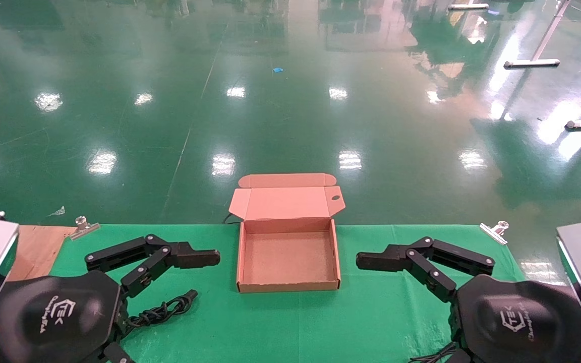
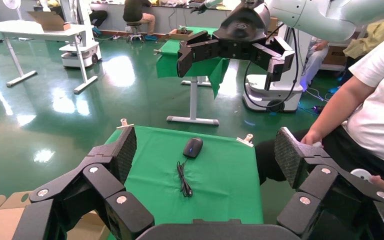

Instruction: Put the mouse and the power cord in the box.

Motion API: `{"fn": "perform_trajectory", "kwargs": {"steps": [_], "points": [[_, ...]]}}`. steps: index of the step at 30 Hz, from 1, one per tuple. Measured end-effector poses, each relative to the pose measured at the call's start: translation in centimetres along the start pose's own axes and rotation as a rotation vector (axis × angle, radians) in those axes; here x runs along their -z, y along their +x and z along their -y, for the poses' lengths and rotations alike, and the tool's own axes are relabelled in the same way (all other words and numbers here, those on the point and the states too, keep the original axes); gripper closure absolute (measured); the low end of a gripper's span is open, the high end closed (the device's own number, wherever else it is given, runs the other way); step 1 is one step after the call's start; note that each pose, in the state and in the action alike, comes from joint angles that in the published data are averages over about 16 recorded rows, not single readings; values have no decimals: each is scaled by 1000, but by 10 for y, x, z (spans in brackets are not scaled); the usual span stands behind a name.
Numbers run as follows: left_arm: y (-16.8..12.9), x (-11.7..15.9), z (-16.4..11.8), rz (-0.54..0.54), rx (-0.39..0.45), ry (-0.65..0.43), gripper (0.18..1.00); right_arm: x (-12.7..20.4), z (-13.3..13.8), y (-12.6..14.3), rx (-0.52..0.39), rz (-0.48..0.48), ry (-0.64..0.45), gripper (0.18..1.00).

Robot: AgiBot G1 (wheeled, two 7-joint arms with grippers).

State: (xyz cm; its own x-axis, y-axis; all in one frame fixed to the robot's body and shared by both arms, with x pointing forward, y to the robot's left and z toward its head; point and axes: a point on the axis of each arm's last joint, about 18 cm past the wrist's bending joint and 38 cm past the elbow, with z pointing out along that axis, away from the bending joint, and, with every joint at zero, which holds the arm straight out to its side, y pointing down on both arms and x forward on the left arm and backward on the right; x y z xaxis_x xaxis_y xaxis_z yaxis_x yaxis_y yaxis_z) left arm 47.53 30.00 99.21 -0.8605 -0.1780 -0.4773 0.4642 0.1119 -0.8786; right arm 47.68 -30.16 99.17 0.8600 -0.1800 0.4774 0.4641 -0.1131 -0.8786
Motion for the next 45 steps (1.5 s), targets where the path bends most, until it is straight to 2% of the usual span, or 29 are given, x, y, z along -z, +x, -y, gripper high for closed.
{"fn": "perform_trajectory", "kwargs": {"steps": [21, 27, 33, 45], "points": [[0, 0, 0, 0, 0, -2, 184, 0, 0, 0, 0, 0, 0, 178], [1, -1, -9, -11, -1, -62, 184, -4, -8, 1, 8, 7, -43, 178], [-1, 1, -31, -16, 7, -190, 184, -15, -31, 4, 59, 35, -188, 178], [-32, 26, -114, 58, 48, -550, 184, -29, -105, 36, 270, 112, -680, 178]]}}
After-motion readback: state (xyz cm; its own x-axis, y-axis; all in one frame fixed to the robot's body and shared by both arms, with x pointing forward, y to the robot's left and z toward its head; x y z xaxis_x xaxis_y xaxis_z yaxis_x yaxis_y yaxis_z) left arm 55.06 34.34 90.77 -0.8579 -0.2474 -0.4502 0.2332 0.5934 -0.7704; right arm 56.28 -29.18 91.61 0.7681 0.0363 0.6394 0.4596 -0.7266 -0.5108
